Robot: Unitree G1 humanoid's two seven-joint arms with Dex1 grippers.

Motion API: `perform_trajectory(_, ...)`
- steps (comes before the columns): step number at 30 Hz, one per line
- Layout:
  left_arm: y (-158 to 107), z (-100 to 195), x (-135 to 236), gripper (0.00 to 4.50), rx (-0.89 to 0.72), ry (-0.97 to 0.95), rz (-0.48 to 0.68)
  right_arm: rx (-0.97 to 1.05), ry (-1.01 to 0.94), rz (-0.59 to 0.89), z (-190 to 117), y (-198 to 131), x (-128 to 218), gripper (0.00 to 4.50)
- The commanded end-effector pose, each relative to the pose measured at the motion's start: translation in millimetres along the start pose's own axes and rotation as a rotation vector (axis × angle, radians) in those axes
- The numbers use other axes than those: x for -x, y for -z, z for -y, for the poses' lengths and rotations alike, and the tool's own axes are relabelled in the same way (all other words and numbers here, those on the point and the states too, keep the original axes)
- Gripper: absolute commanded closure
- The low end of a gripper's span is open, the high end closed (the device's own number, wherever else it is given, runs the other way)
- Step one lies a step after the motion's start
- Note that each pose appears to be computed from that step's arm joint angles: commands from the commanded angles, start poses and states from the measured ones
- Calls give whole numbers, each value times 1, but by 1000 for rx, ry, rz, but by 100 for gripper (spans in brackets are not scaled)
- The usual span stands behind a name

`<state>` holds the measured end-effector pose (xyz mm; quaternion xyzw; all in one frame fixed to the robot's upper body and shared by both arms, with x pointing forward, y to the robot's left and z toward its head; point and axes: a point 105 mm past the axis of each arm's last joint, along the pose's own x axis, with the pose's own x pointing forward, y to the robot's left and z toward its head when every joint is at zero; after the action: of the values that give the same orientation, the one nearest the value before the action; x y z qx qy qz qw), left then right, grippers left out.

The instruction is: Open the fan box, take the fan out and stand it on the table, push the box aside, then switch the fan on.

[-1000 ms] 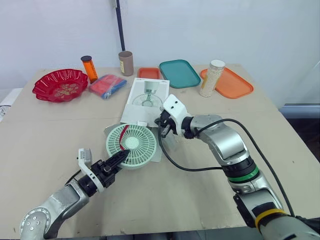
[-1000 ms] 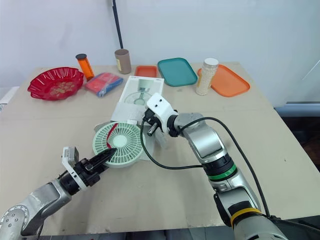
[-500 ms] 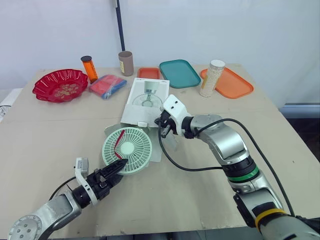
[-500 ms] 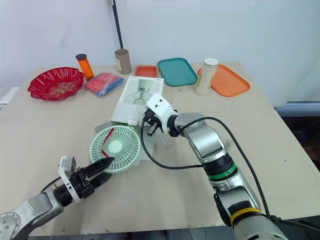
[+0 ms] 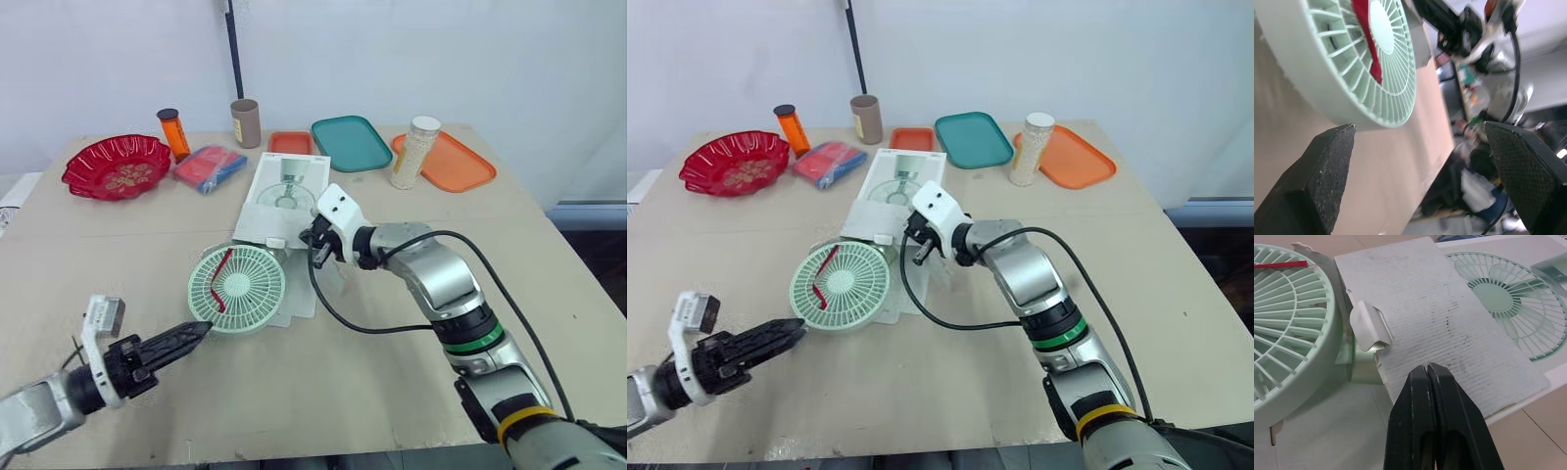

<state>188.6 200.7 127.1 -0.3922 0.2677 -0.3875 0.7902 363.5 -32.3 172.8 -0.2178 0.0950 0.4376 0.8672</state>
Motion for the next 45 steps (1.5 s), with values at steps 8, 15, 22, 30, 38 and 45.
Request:
perform_trajectory(8,0,-24,38,5,-421,-59,-199,28,-15,16,-1,-6,-4,450)
perform_trajectory(15,-44,-31,21,5,-452,-78,-112,26,-22,17,-5,-5,-7,450)
perform_trajectory(22,-60,-31,-5,5,-259,-39,-57,29,-10,21,-3,-6,-7,450)
perform_trajectory(30,-72,-44,-27,5,-156,-37,-10,34,1,12,-3,-2,-5,450)
perform_trajectory(38,-71,-44,-43,5,-109,12,9,31,13,7,-2,-2,-4,450)
perform_trajectory(45,-59,-40,-45,209,-61,42,-1,31,17,5,0,-2,-3,450)
